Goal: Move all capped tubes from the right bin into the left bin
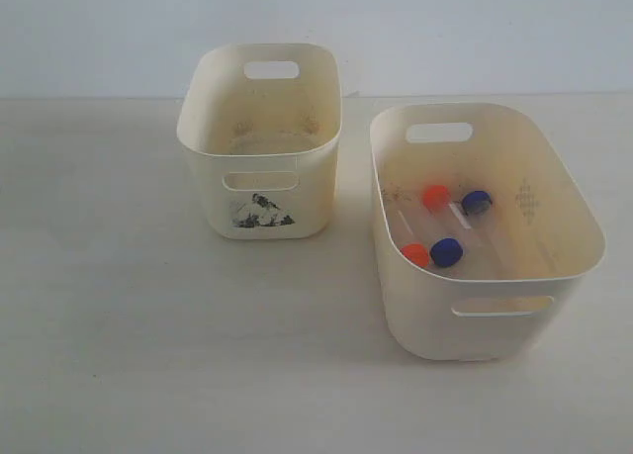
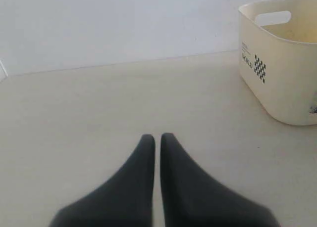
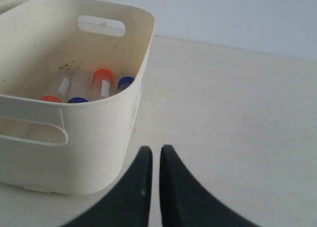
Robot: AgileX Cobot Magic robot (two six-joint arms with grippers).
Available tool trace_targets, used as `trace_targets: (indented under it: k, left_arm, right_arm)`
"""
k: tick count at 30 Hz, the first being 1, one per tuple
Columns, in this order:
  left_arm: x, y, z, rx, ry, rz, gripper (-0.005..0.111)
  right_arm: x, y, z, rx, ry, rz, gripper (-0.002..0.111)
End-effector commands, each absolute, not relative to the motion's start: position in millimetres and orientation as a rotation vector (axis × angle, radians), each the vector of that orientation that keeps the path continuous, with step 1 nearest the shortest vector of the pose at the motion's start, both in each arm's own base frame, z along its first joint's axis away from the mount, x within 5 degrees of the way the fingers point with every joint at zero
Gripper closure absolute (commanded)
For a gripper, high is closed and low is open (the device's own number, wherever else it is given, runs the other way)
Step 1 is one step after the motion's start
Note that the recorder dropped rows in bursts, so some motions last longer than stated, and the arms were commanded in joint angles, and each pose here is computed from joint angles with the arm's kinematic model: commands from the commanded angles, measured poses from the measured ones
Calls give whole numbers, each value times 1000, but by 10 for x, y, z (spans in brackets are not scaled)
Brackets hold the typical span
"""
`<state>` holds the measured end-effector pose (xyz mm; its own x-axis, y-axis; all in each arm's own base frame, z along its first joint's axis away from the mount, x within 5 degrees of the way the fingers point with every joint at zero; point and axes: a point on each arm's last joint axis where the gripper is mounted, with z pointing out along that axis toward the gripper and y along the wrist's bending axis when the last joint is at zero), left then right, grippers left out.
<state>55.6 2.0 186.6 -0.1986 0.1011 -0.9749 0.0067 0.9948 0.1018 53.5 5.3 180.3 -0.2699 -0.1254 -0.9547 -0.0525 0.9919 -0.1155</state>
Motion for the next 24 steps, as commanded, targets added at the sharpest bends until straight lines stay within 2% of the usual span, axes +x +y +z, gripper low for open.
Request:
trace_targets:
  k: [1, 15, 18, 21, 22, 24]
  left_arm:
    - [556, 17, 1894, 65, 1749, 70, 102]
    - [556, 17, 1894, 65, 1749, 70, 102]
    - [556, 17, 1894, 65, 1749, 70, 102]
    - [556, 17, 1894, 65, 1749, 70, 102]
    - [556, 17, 1894, 65, 1749, 70, 102]
    - [556, 17, 1894, 65, 1749, 70, 102]
  right_arm:
    - [558, 5, 1933, -153, 1700, -189, 103]
    - [408, -176, 2521, 89, 1032, -349, 103]
    - [196, -229, 2736, 269, 670, -148, 103]
    - [-142, -322, 2891, 389, 270, -173, 103]
    - [-124, -342, 2948, 424, 298, -106, 103]
    - [144, -253, 3118, 373, 733, 1, 103]
